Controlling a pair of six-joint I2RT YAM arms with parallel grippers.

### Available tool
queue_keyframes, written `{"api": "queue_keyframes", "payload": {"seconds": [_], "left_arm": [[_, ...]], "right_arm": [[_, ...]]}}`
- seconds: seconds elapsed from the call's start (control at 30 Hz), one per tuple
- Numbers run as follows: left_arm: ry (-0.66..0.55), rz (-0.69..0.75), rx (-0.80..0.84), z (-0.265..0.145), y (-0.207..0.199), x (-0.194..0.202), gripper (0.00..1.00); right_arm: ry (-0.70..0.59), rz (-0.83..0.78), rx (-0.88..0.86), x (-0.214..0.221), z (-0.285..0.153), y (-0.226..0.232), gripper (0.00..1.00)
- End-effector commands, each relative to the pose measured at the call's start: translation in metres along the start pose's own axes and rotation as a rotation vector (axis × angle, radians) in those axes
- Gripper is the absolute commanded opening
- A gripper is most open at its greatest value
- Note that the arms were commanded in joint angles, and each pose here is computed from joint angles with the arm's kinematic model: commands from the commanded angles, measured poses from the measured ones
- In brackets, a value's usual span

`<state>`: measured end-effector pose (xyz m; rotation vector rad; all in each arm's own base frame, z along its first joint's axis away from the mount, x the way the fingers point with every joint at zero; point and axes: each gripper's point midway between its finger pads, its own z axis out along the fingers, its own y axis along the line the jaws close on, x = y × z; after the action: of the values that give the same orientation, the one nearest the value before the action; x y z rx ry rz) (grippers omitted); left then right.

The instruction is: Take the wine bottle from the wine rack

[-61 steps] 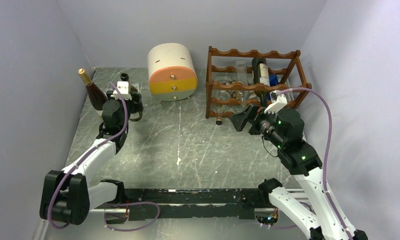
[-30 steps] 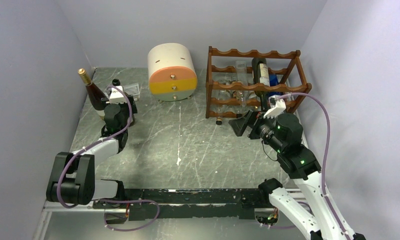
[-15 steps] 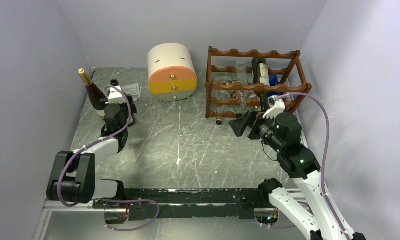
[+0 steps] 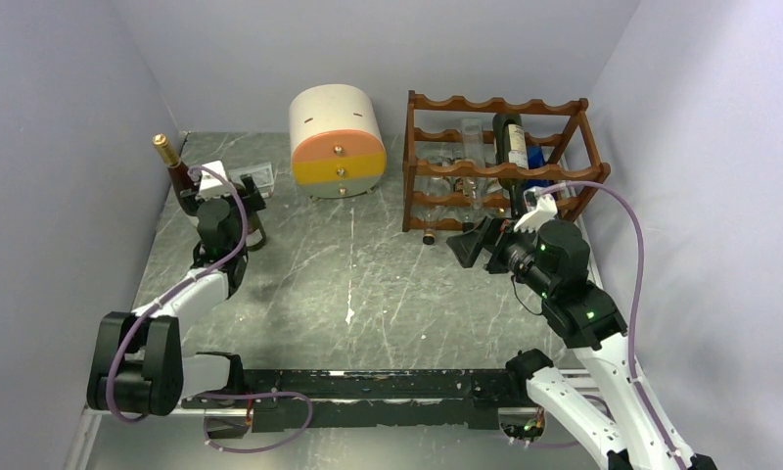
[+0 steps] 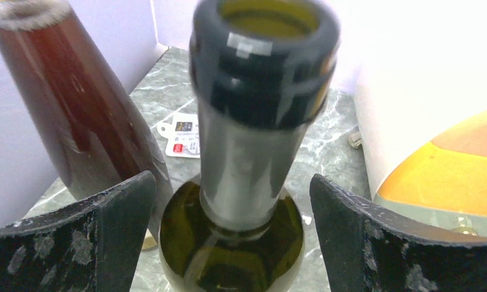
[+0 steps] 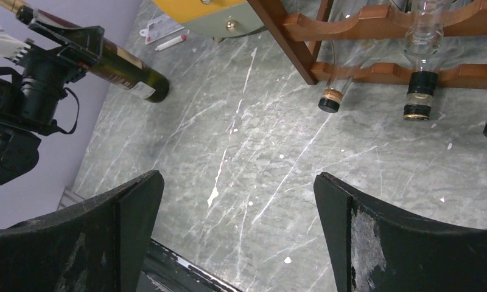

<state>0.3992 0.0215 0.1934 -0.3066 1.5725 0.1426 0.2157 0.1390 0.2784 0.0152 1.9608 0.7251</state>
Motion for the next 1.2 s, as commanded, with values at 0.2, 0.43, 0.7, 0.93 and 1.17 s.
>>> {"api": "queue_keyframes", "payload": {"seconds": [0.2, 0.43, 0.7, 0.93, 1.17], "left_arm": [[-0.214, -0.118, -0.068, -0.029, 0.019, -0.088, 1.0], [-0.315, -0.176, -0.056, -0.065, 0.025, -0.144, 0.99], [-0.33, -0.141, 0.154, -0.091, -0.01, -0.188, 1.0], [-0.356, -0.115, 0.352, -0.107, -0.047, -0.195, 1.0], [-0.286, -0.08, 0.67, -0.114, -0.11, -0.177, 0.99]], "right_arm": [[-0.012, -0.037, 0.025, -0.009, -0.004, -0.001, 1.0], [0.035, -0.052, 0.098, 0.005, 0.008, -0.02, 1.0], [0.132, 0.018, 0.108, 0.039, 0.043, -0.032, 1.0], [0.127, 0.055, 0.173, 0.042, 0.056, -0.045, 1.0], [0.132, 0.051, 0.248, 0.047, 0.073, -0.066, 1.0]]}}
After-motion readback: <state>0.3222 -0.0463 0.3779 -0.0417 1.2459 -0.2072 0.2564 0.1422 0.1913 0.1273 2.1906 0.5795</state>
